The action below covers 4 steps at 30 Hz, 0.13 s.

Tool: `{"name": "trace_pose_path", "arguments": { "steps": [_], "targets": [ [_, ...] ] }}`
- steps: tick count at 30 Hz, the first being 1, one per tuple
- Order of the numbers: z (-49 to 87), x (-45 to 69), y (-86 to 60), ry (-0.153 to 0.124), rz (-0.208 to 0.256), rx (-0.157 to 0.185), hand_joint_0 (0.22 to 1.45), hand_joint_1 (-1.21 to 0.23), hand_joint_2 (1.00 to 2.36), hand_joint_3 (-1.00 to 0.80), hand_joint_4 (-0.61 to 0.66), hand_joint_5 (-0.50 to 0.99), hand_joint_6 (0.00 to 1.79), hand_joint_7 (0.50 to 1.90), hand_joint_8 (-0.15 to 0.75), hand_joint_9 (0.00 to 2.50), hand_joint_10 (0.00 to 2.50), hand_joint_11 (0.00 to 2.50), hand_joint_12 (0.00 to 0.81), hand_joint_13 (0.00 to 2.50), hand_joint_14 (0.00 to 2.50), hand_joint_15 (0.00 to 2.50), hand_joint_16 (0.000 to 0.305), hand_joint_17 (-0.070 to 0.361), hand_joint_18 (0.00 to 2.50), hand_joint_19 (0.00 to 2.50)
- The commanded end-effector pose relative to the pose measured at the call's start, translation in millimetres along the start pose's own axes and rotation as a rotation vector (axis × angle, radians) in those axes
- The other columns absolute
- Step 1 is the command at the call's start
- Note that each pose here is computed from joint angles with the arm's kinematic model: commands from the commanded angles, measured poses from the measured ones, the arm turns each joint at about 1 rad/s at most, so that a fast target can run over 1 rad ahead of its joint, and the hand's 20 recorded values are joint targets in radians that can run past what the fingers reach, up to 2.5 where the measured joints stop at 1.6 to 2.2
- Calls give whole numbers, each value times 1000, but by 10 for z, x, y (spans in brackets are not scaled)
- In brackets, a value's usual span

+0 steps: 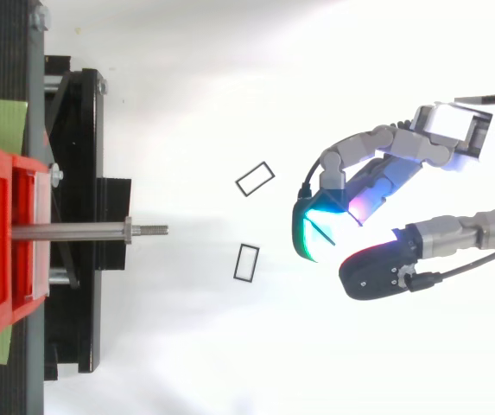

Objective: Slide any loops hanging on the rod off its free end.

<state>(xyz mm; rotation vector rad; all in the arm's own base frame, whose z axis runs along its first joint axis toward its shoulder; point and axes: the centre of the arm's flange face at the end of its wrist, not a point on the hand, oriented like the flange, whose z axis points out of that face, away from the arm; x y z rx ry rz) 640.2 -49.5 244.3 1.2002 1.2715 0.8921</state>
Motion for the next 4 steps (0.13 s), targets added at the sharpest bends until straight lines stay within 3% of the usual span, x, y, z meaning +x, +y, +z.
{"name": "trace_pose_path", "arguments": {
  "steps": [1, 4],
  "targets": [
    [0, -1, 0, 0, 0, 0, 646, -744, 1019, -55, -21, -152, 918, 1334, 319, 1042, 16, 540, 341, 841, 11, 289, 44, 99, 764, 380],
    [0, -1, 0, 0, 0, 0, 646, -743, 1020, -54, -21, -152, 919, 1326, 320, 1039, 18, 544, 342, 839, 11, 293, 44, 99, 762, 383]
  ]
}}
